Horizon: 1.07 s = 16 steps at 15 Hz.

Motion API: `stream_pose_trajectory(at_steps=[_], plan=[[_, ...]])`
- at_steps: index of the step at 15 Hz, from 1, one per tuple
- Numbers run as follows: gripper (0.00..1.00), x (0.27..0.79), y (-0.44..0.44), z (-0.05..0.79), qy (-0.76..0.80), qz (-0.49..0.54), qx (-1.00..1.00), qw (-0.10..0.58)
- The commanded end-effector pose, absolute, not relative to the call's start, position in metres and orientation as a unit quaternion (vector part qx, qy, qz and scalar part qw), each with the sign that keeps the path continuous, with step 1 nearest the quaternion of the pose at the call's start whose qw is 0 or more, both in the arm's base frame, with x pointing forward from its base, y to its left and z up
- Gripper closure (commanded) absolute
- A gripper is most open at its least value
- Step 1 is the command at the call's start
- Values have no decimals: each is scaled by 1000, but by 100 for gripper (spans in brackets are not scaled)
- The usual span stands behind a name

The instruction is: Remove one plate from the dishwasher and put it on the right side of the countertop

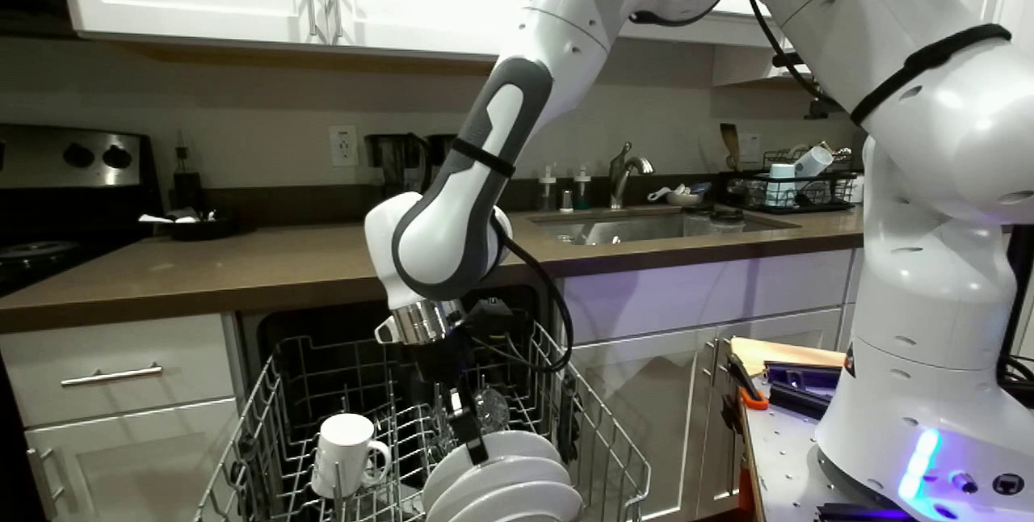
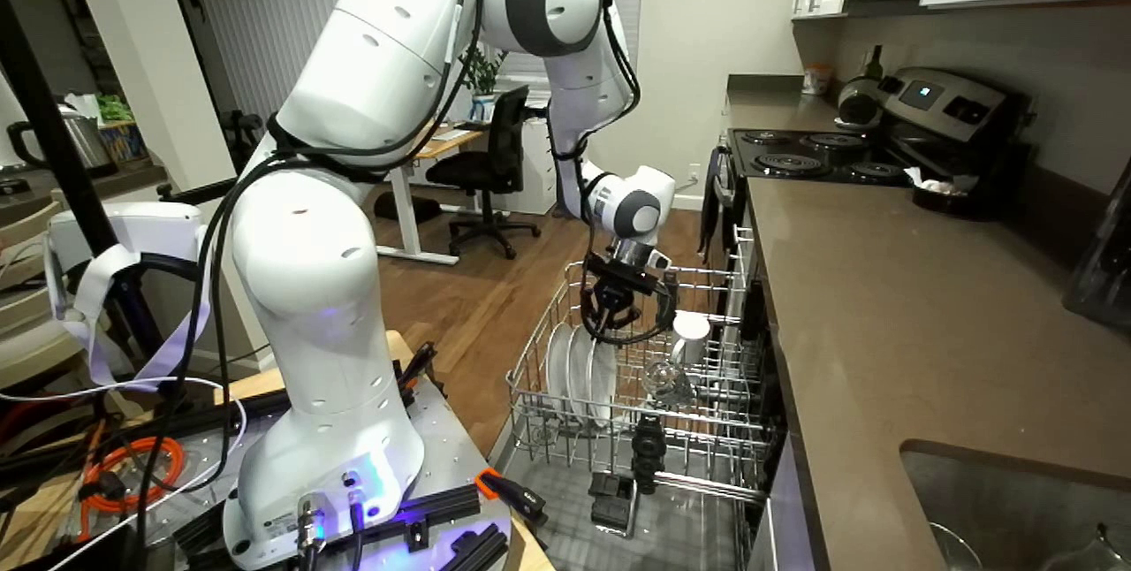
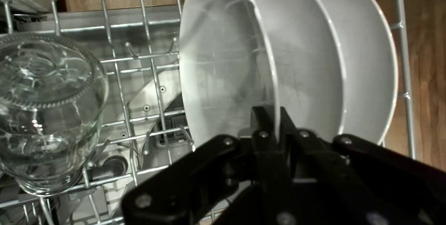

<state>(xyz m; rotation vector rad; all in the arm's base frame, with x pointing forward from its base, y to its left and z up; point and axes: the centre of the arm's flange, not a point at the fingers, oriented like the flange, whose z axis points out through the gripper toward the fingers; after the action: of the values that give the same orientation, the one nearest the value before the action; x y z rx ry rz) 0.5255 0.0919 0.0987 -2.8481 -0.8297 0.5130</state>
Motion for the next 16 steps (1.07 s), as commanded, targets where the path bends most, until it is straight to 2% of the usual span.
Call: stream_pose_trajectory(at_steps=[1,8,16], plan=[[94,526,84,120,-274,191,-937,98],[94,535,66,145,-262,218,-930,137],[94,521,84,196,-255,211,-934,136]])
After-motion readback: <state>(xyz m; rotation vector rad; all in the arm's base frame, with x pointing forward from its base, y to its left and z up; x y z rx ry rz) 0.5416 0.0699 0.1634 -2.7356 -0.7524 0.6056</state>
